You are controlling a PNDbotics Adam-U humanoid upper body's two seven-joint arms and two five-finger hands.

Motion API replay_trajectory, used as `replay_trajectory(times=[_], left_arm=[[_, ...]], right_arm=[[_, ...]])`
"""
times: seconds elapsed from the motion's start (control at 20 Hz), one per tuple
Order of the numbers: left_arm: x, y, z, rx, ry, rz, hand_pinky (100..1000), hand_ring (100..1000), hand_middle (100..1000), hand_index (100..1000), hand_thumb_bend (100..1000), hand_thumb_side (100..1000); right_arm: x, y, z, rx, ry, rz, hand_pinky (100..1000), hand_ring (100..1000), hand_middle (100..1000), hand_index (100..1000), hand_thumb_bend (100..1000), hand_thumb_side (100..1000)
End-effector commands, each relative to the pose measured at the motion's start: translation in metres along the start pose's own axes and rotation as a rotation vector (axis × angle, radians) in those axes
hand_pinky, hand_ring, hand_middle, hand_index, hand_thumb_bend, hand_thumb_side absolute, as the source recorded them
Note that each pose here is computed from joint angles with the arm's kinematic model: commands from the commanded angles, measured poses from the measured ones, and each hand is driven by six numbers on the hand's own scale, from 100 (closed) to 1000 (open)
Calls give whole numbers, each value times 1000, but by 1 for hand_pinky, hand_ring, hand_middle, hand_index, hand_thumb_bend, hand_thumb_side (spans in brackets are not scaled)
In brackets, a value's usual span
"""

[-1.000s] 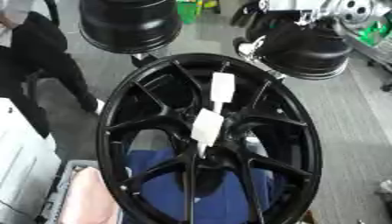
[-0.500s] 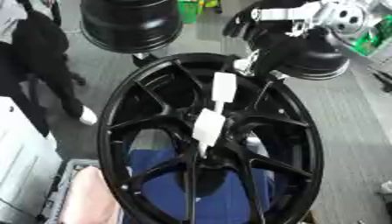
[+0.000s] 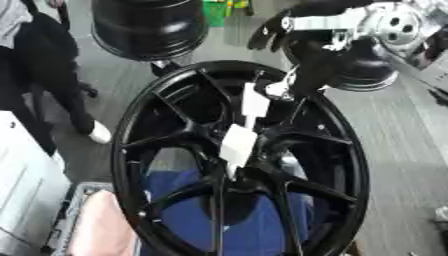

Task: Pull the pin out of the wheel hub.

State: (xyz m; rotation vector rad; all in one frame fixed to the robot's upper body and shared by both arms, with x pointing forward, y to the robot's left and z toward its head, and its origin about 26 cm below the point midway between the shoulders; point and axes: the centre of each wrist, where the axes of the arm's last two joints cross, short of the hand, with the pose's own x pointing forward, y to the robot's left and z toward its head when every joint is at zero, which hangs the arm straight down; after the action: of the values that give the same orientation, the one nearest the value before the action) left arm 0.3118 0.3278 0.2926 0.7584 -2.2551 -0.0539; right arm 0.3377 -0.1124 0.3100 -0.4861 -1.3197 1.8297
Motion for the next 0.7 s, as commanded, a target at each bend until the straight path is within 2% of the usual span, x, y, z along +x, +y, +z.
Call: replay_trajectory(times=[0.05, 0.7], left_arm=[[7, 4, -5, 6, -26, -4, 658, 628, 583, 735, 521, 560], [7, 3, -5, 7, -23, 9, 660, 627, 582, 734, 519, 561]], right_arm=[[0, -5, 9, 163, 148, -123, 908, 878, 876, 914, 312, 442], [-7, 5, -4, 202, 176, -165, 912, 891, 885, 912, 315, 520]])
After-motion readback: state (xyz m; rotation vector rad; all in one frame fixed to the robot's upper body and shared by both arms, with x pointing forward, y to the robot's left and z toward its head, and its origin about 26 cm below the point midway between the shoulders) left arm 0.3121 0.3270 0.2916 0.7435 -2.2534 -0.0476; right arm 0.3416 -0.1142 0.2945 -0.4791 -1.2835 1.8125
